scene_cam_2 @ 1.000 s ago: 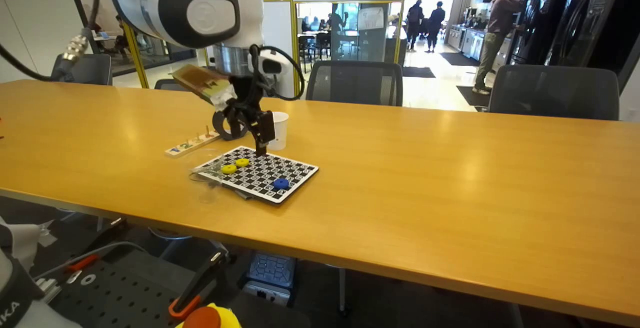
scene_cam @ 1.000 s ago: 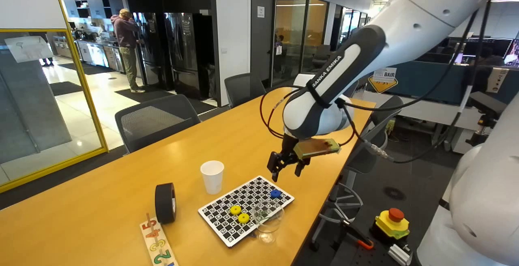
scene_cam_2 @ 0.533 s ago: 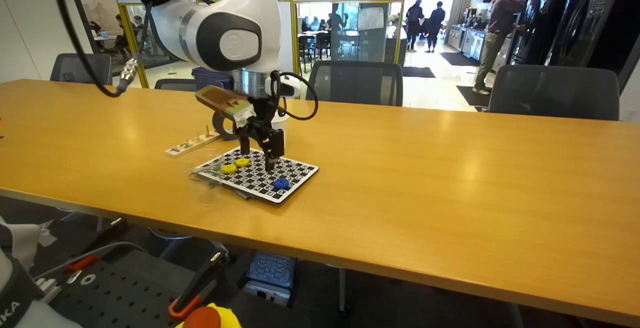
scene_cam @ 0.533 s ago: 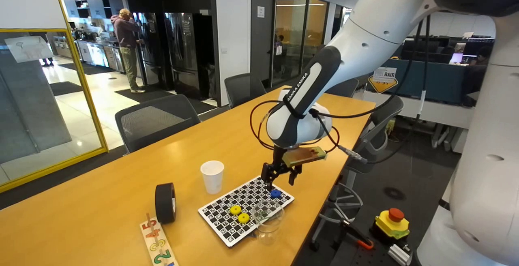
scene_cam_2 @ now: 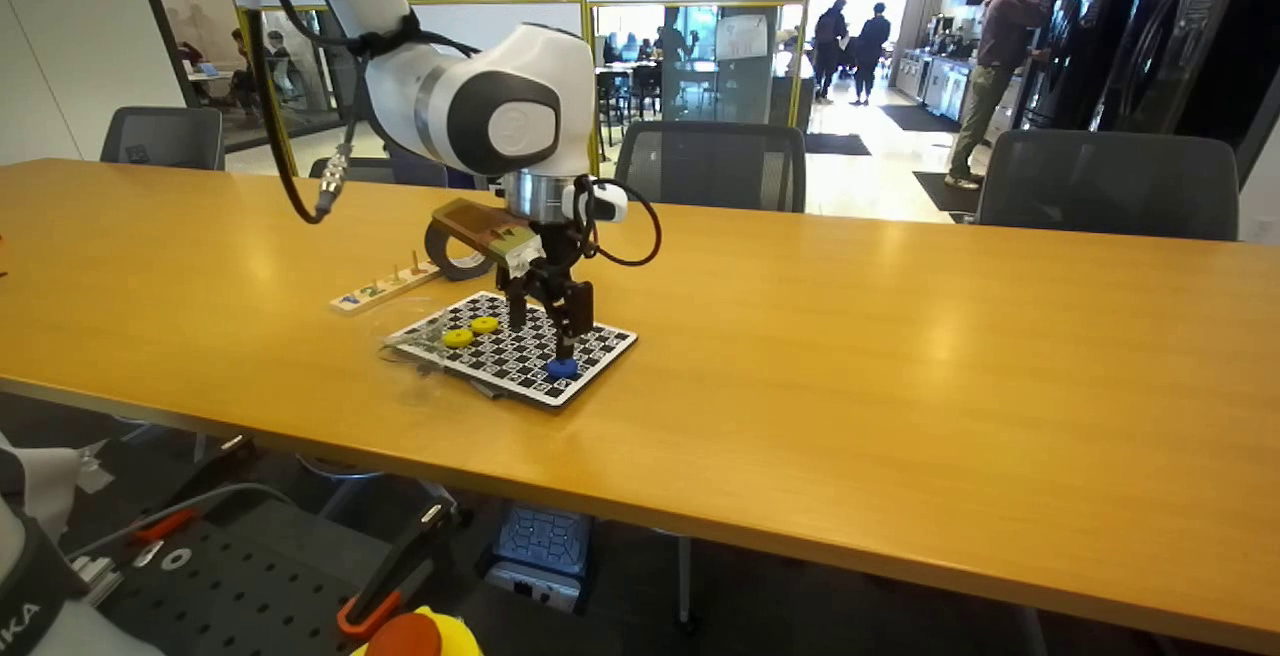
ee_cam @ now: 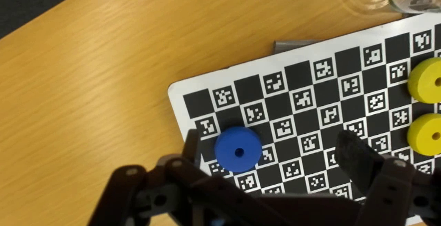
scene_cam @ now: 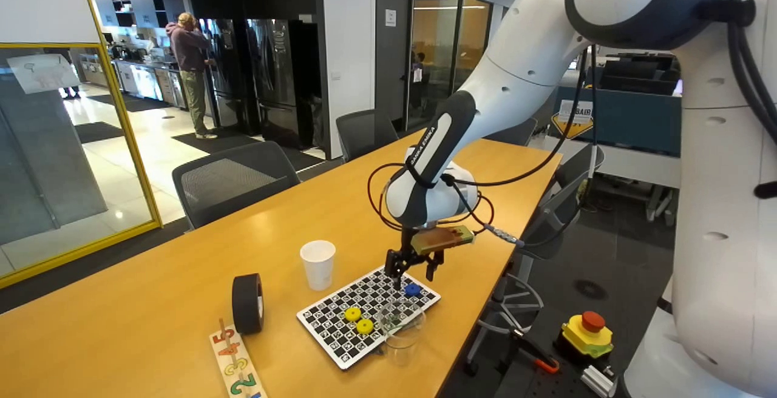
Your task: Put the round blue block in the white cup then put the two round yellow blocks in the clear cup
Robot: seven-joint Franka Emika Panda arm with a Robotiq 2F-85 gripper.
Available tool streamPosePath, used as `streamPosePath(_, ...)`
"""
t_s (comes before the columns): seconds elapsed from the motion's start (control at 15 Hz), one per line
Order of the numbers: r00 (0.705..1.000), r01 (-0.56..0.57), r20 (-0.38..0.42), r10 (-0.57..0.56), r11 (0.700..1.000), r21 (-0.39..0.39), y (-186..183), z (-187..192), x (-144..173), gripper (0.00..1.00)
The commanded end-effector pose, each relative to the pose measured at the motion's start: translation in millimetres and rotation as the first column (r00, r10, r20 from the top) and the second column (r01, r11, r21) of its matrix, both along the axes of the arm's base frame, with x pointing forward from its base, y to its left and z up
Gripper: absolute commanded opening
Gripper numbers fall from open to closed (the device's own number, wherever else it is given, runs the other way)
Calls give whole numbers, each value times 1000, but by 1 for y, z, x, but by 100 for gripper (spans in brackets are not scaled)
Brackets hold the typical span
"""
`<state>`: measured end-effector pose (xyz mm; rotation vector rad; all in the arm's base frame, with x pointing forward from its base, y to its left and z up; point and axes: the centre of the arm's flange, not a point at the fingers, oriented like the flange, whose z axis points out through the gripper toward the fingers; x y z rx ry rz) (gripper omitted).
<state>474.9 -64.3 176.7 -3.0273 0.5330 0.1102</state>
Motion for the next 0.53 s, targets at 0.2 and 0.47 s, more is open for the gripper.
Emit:
streamPosePath(0.2,999,40,-16,-40,999,-10,-16,-24,27,100)
streamPosePath(0.47,999,48,-23,-48,999,-14,-20,-31,29,100)
